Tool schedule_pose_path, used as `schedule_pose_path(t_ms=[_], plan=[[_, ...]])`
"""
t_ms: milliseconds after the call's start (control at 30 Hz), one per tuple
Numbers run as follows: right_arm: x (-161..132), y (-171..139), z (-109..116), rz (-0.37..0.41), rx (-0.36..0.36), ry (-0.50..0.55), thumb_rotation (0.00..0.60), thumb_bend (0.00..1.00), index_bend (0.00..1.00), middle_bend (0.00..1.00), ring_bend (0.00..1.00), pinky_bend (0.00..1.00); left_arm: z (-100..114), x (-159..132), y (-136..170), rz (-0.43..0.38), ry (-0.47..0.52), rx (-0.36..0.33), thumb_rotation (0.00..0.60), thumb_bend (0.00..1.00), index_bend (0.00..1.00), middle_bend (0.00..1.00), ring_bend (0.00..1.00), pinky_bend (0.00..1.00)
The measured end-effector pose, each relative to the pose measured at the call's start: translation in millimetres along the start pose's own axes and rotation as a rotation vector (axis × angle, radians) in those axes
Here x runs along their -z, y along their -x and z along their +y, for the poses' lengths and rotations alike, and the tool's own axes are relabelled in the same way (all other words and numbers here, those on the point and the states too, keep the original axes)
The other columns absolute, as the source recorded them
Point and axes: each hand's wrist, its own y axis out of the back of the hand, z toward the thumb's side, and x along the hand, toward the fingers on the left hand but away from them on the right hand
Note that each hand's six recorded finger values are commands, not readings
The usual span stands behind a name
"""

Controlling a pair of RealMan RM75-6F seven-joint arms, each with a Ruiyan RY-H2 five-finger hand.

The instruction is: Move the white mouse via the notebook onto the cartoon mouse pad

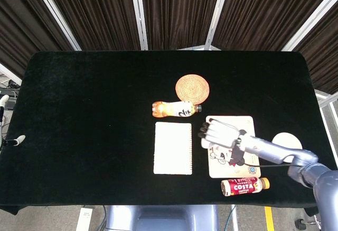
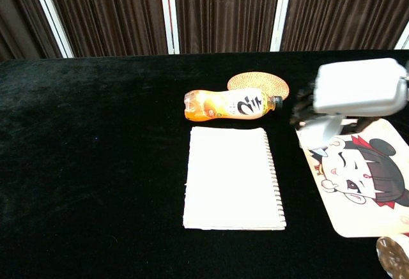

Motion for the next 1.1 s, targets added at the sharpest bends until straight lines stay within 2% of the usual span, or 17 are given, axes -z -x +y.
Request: schedule_pose_path(t_ms=[167,467,567,633,700,800,967,1100], plan=[[-3.9,-24.1,-23.9,0.026,-0.026,-0.003,0.6,0.48,0.43,0.52,0.37,0.52,-2.4,-3.4,0.3,-0.004,-0.007,0.003,0.6,0.0,0.0,0.0,0.0,0.0],[-19.5,-28.3,-35.5,0.047,-0.016,0.038,0.6,0.35,0.43,0.5,0.36,0.48,-7.2,-8.2,-0.2,-0.011,-0.017,0.014,0.6,0.0,0.0,0.0,0.0,0.0],[-21.6,-28.3,-38.7,0.05,-0.02,0.033,0.6,0.18,0.38,0.37,0.25,0.35,-8.1,-7.9,-0.5,-0.009,-0.018,0.017,0.6,0.0,0.0,0.0,0.0,0.0],[-21.4,-28.9,-41.2,0.05,-0.027,0.021,0.6,0.04,0.27,0.25,0.13,0.23,-8.3,-7.9,-0.7,-0.009,-0.018,0.018,0.6,0.0,0.0,0.0,0.0,0.0],[-20.1,-30.0,-44.1,0.045,-0.037,0.002,0.6,0.0,0.21,0.17,0.05,0.14,-8.6,-7.9,-0.8,-0.009,-0.018,0.019,0.6,0.0,0.0,0.0,0.0,0.0],[-17.2,-32.4,-48.0,0.031,-0.055,-0.011,0.6,0.0,0.18,0.12,0.0,0.08,-9.0,-8.0,-0.8,-0.009,-0.017,0.022,0.6,0.0,0.0,0.0,0.0,0.0],[-7.5,-43.0,-50.9,0.008,-0.079,-0.049,0.6,0.0,0.18,0.12,0.0,0.07,-8.1,-7.6,-0.4,-0.01,-0.009,0.023,0.6,0.0,0.0,0.0,0.0,0.0],[-1.5,-55.3,-46.4,-0.001,-0.069,-0.072,0.6,0.0,0.18,0.12,0.0,0.07,-7.1,-8.0,0.6,-0.016,-0.001,0.025,0.6,0.0,0.0,0.0,0.0,0.0]])
